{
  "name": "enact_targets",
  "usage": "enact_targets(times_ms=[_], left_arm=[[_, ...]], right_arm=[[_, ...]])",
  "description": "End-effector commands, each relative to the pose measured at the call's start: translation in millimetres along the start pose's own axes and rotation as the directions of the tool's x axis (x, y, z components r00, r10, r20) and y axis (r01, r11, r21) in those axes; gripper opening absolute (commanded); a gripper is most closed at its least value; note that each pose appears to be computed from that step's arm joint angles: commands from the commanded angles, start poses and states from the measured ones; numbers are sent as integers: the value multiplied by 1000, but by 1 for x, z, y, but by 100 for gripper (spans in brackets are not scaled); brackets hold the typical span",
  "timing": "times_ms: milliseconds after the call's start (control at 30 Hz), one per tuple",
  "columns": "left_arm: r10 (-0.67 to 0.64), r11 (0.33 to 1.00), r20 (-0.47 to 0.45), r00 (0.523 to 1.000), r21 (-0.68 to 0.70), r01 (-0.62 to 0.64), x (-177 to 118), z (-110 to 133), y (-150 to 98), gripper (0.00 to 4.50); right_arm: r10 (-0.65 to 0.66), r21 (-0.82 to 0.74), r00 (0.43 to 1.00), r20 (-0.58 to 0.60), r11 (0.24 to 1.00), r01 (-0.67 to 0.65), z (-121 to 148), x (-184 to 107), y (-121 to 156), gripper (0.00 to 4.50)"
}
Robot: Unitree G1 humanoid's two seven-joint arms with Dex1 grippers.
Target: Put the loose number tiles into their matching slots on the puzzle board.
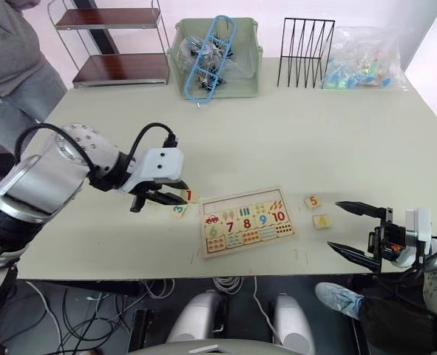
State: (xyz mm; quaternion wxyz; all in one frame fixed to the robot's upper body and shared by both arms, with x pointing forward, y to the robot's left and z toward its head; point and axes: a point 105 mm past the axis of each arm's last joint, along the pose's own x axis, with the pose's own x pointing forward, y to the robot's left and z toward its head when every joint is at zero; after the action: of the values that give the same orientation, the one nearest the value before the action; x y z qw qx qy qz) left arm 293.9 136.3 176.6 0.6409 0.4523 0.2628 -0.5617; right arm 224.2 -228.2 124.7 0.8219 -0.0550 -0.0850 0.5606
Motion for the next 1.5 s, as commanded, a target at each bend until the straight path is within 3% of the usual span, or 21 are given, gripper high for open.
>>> enact_targets(times_ms=[33,233,600,1500], left_arm=[[8,1000,-41,999,2,-8,5,4,7,88],[7,998,-106,994,-55,-13,22,3,13,88],[-10,992,-107,994,-128,-4,44,8,16,88],[-38,986,-97,995,-165,21,52,8,6,88]], right_arm=[[-11,-65,1000,16,998,12,13,-2,-2,450],[-20,-73,1000,20,997,21,14,0,-2,450],[-35,-83,999,17,996,36,18,1,-2,450],[-47,-90,999,22,995,49,19,4,-2,450]])
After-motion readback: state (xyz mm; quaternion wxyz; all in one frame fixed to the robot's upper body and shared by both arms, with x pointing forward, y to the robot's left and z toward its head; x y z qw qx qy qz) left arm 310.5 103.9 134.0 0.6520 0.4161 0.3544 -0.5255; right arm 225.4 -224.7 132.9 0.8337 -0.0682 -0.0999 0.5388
